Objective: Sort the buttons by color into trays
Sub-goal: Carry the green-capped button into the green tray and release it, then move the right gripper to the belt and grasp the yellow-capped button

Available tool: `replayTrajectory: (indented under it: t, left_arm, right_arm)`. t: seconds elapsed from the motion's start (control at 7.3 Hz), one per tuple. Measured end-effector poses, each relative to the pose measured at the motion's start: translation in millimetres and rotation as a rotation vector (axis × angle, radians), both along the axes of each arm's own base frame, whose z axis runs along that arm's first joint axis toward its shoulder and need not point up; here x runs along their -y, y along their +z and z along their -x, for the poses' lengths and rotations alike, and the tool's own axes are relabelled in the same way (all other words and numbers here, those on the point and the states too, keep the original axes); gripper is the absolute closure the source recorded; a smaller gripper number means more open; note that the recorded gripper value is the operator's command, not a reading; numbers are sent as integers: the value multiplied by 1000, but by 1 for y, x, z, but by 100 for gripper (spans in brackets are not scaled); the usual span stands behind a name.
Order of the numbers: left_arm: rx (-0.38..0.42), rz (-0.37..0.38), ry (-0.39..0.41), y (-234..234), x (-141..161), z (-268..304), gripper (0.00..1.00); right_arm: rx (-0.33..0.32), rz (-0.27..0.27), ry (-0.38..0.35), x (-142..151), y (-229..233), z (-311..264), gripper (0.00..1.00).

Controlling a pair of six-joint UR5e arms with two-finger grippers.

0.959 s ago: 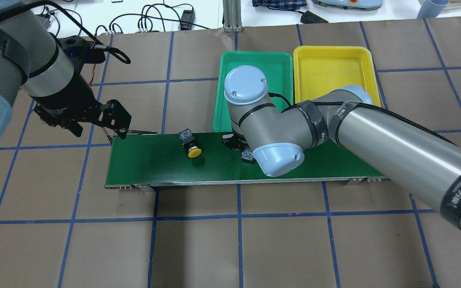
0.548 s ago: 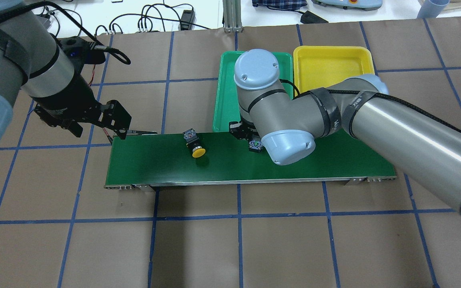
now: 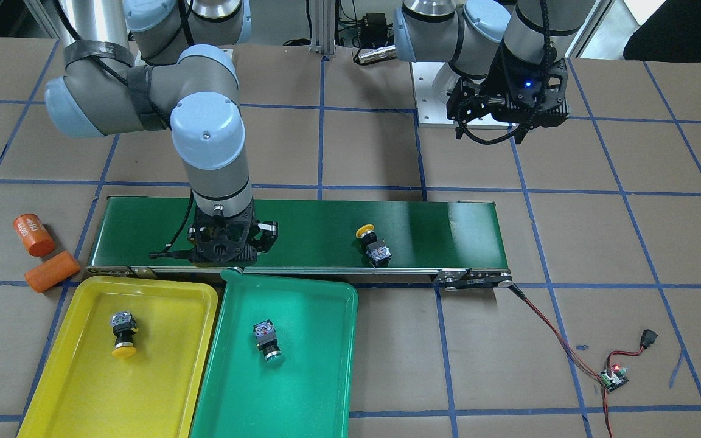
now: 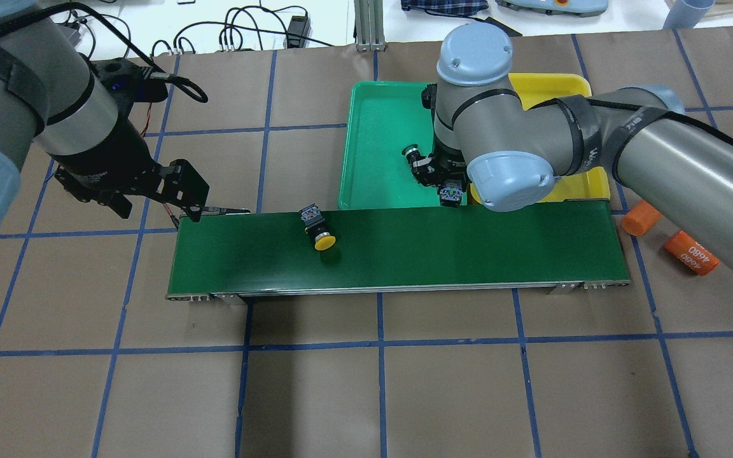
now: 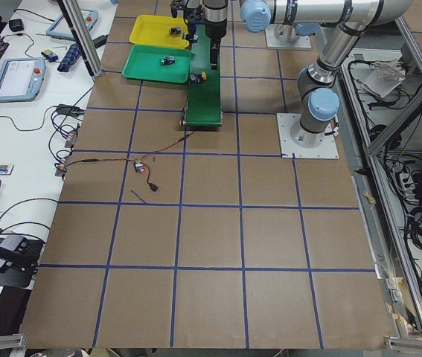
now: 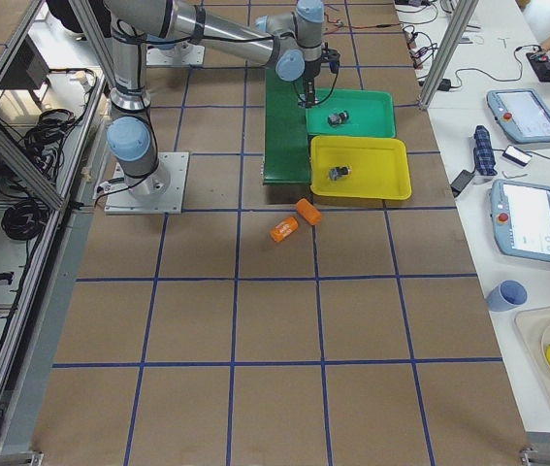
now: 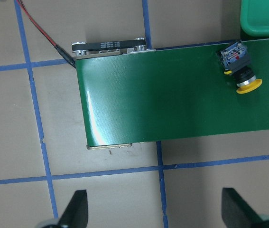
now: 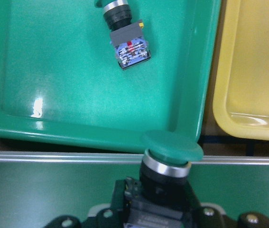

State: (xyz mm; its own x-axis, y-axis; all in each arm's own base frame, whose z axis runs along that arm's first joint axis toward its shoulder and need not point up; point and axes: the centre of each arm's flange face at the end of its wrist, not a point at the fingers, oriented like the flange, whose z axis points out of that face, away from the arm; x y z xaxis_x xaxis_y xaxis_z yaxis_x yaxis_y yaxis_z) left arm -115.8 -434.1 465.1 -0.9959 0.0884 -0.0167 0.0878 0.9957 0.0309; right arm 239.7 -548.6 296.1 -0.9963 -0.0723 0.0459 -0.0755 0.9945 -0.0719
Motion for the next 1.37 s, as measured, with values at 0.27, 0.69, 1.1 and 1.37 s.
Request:
replayTrajectory:
  t: [0.27,0.69,1.1,1.37]
  left_arm:
    - [0,-1,0,0,0,0,0]
    - [0,-1,-1,0,0,0,0]
    - [-1,-4,-1,-2,0,0,0]
    - [-2,-3,-1,-1,1,0,0]
  right_arm:
    - [-8,11,35,33,-3,14,100]
    - [-21,8,59,65,-22,12,44]
    - [-13,3,63,78,-58,9,0]
    - [-7,17,61,82,-63,7,0]
